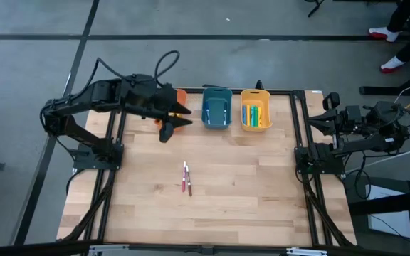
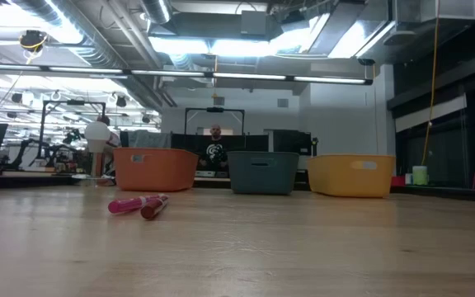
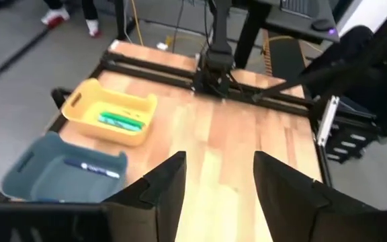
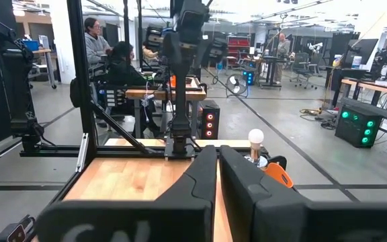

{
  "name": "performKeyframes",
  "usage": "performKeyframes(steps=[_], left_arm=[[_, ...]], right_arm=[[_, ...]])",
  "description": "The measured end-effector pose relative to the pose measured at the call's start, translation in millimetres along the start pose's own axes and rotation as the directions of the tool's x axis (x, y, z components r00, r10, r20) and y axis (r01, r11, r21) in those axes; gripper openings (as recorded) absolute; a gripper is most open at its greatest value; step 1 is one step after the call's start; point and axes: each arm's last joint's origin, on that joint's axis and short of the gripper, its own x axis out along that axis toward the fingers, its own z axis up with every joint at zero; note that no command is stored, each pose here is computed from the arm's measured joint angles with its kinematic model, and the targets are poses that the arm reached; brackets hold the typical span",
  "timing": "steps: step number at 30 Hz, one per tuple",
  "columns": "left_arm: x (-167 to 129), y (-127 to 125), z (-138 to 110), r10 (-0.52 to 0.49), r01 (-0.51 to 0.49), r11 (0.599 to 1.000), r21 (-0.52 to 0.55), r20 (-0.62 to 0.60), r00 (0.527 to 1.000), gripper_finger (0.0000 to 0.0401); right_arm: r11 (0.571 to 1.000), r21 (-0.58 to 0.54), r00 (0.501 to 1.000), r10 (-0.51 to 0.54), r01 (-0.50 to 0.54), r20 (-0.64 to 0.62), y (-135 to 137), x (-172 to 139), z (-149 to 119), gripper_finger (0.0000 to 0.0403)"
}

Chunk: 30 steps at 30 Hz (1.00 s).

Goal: Pick & Place Markers
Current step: Put the pink marker pen into the blue bin

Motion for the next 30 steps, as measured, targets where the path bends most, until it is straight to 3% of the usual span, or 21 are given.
performKeyframes(steps=[8, 20, 24, 30], left_arm=[[-1.1, -11.8, -12.1, -0.073, 0.061, 0.992, -0.106, -0.114, 0.991, 0.0187], [-2.5, -24.5, -30.7, -0.107, 0.011, 0.947, -0.320, -0.286, 0.952, 0.0189], [2.0, -28.5, -36.2, -0.106, -0.047, 0.911, -0.410, -0.342, 0.934, 0.0189], [11.7, -31.9, -43.8, -0.110, -0.156, 0.825, -0.543, -0.426, 0.898, 0.0189]], right_arm=[[1.000, 0.000, 1.000, 0.000, 0.000, 0.000, 0.0, 0.0, 0.0, 0.0021], [1.000, 0.000, 1.000, 0.000, 0.000, 0.000, 0.0, 0.0, 0.0, 0.0021], [1.000, 0.000, 1.000, 0.000, 0.000, 0.000, 0.0, 0.0, 0.0, 0.0021], [1.000, 0.000, 1.000, 0.000, 0.000, 0.000, 0.0, 0.1, 0.0, 0.0021]])
